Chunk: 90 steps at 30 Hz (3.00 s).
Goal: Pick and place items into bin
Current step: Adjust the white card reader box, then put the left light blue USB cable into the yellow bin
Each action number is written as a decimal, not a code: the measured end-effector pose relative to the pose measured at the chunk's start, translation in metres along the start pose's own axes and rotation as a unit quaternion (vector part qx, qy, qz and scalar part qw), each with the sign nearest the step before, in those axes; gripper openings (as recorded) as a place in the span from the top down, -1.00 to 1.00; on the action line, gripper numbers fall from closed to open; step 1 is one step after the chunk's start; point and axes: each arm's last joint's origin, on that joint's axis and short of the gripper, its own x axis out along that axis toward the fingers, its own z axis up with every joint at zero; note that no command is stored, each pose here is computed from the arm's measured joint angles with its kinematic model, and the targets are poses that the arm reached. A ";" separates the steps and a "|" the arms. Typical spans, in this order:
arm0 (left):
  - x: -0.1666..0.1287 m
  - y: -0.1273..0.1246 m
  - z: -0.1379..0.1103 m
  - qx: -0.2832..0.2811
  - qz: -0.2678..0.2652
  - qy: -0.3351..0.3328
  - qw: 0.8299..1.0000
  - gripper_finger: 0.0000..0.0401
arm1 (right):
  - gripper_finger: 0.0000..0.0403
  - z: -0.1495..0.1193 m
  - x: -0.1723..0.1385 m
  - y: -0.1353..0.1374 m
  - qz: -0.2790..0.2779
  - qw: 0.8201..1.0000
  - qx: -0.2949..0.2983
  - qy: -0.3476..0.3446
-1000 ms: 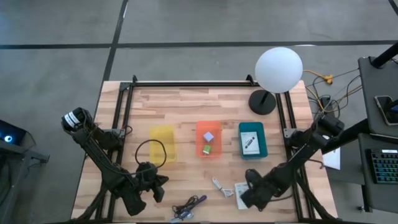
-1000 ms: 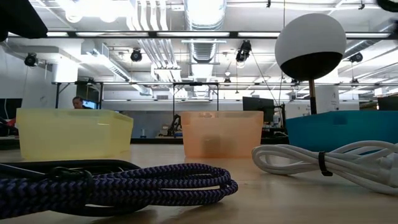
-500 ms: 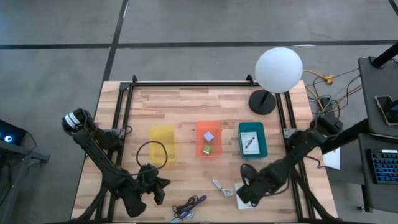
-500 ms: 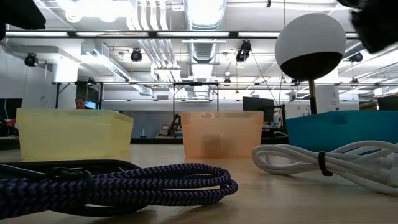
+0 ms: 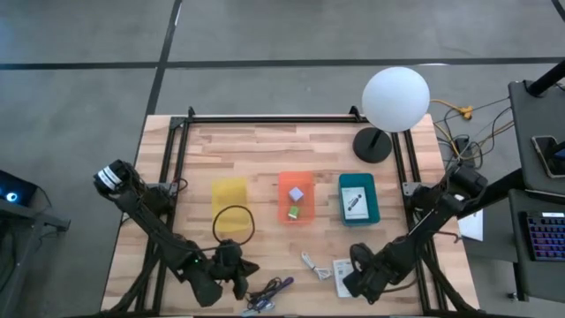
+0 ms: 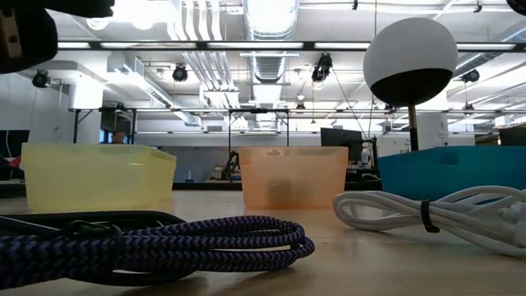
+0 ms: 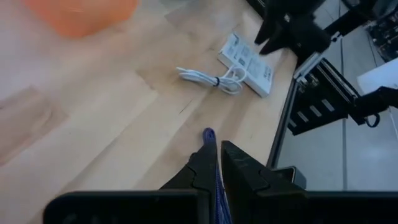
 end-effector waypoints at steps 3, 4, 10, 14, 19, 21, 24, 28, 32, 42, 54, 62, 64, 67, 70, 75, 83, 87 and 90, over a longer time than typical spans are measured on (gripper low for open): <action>0.000 0.000 0.000 0.000 -0.001 0.002 1.000 0.96 | 0.26 -0.002 0.010 0.005 0.015 1.000 -0.024 0.005; 0.000 0.000 0.000 -0.001 -0.002 0.005 1.000 0.96 | 0.26 -0.003 0.014 0.008 0.022 0.999 -0.031 0.009; 0.000 -0.002 -0.001 -0.007 -0.012 0.023 1.000 0.96 | 0.26 -0.002 0.029 0.022 0.074 0.995 -0.059 0.010; 0.000 -0.002 -0.001 -0.004 -0.010 0.024 1.000 0.96 | 0.26 0.014 0.031 0.030 0.098 0.994 -0.051 -0.024; -0.001 0.004 -0.002 -0.003 0.012 0.030 0.999 0.96 | 0.24 0.048 0.031 0.039 0.121 0.990 -0.023 -0.074; -0.001 0.009 -0.003 -0.005 0.035 0.035 0.999 0.96 | 0.24 0.062 0.029 0.047 0.151 0.984 -0.034 -0.083; -0.002 0.016 -0.005 -0.005 0.066 0.047 0.997 0.96 | 0.23 0.080 0.024 0.060 0.207 0.972 -0.051 -0.101; -0.001 0.019 -0.003 0.002 0.081 0.046 0.996 0.96 | 0.24 0.100 0.017 0.071 0.259 0.956 -0.060 -0.125; 0.002 0.020 0.000 0.000 0.083 0.042 0.996 0.96 | 0.25 0.113 0.013 0.074 0.272 0.951 -0.057 -0.136; 0.006 0.004 -0.001 0.025 0.002 0.093 0.995 0.96 | 0.25 0.109 0.000 0.083 0.219 0.957 -0.151 -0.120; -0.019 -0.026 -0.014 0.181 -0.096 0.181 0.962 0.96 | 0.24 0.096 -0.005 0.083 0.155 0.941 -0.280 -0.113; -0.021 -0.062 -0.048 0.233 -0.150 0.237 0.931 0.96 | 0.24 0.097 0.001 0.079 0.140 0.943 -0.279 -0.110; -0.008 -0.062 -0.062 0.242 -0.139 0.248 0.928 0.99 | 0.24 0.097 0.005 0.080 0.137 0.944 -0.280 -0.109; 0.010 -0.065 -0.078 0.249 -0.127 0.258 0.925 0.99 | 0.24 0.097 0.012 0.079 0.128 0.946 -0.279 -0.105; 0.024 -0.072 -0.087 0.254 -0.125 0.255 0.925 1.00 | 0.24 0.096 0.012 0.079 0.129 0.948 -0.275 -0.099; 0.041 -0.074 -0.091 0.260 -0.113 0.243 0.928 1.00 | 0.24 0.094 0.013 0.078 0.129 0.948 -0.276 -0.095; 0.064 -0.058 -0.090 0.265 -0.073 0.246 0.930 1.00 | 0.24 0.094 0.013 0.077 0.126 0.951 -0.267 -0.090; 0.071 -0.045 -0.089 0.278 -0.057 0.248 0.927 1.00 | 0.24 0.094 0.014 0.076 0.126 0.952 -0.266 -0.088; 0.074 -0.041 -0.088 0.279 -0.054 0.247 0.926 1.00 | 0.24 0.094 0.014 0.075 0.119 0.953 -0.266 -0.086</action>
